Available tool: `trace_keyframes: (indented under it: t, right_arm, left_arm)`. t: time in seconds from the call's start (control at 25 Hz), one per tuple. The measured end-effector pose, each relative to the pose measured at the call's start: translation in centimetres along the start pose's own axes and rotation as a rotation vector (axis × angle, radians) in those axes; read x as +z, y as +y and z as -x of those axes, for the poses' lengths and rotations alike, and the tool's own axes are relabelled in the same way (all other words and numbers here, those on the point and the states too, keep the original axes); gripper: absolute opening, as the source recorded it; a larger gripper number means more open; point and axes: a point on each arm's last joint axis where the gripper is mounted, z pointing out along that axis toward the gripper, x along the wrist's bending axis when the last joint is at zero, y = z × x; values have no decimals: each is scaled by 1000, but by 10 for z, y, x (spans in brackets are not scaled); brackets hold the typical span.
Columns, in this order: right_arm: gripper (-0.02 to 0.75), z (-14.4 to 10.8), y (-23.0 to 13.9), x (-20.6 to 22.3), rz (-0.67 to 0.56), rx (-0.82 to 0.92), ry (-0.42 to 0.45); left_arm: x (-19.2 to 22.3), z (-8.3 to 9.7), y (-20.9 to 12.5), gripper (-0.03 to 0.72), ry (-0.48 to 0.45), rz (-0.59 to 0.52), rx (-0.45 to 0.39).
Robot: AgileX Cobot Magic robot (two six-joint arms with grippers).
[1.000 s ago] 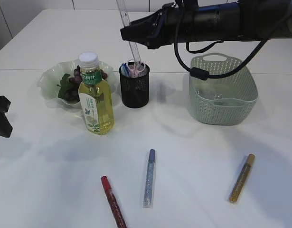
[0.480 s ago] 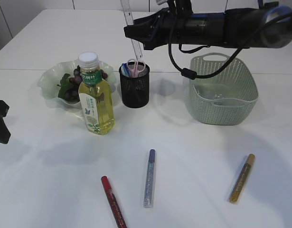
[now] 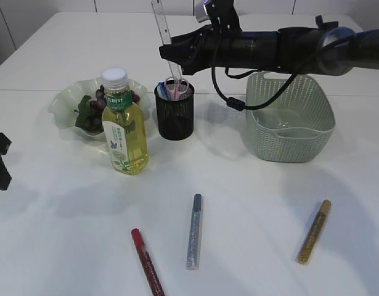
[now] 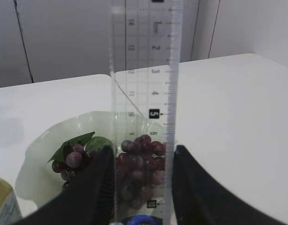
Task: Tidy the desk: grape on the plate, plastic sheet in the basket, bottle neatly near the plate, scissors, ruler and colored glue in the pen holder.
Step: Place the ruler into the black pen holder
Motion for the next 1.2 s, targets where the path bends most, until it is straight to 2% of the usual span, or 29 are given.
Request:
trace_keyframes:
  t: [0.72,1.0,1.2]
  right_arm:
    - [292,2,-37,10,-48,79,-10]
    - [357,4,-38,10,-58,117,-31]
    - [370,4,-38,10,-59,146,-34]
  left_arm:
    - [0,0,0,371,1,0,1]
    - [0,0,0,370,1,0,1]
    - [0,0,0,370,1,2,1]
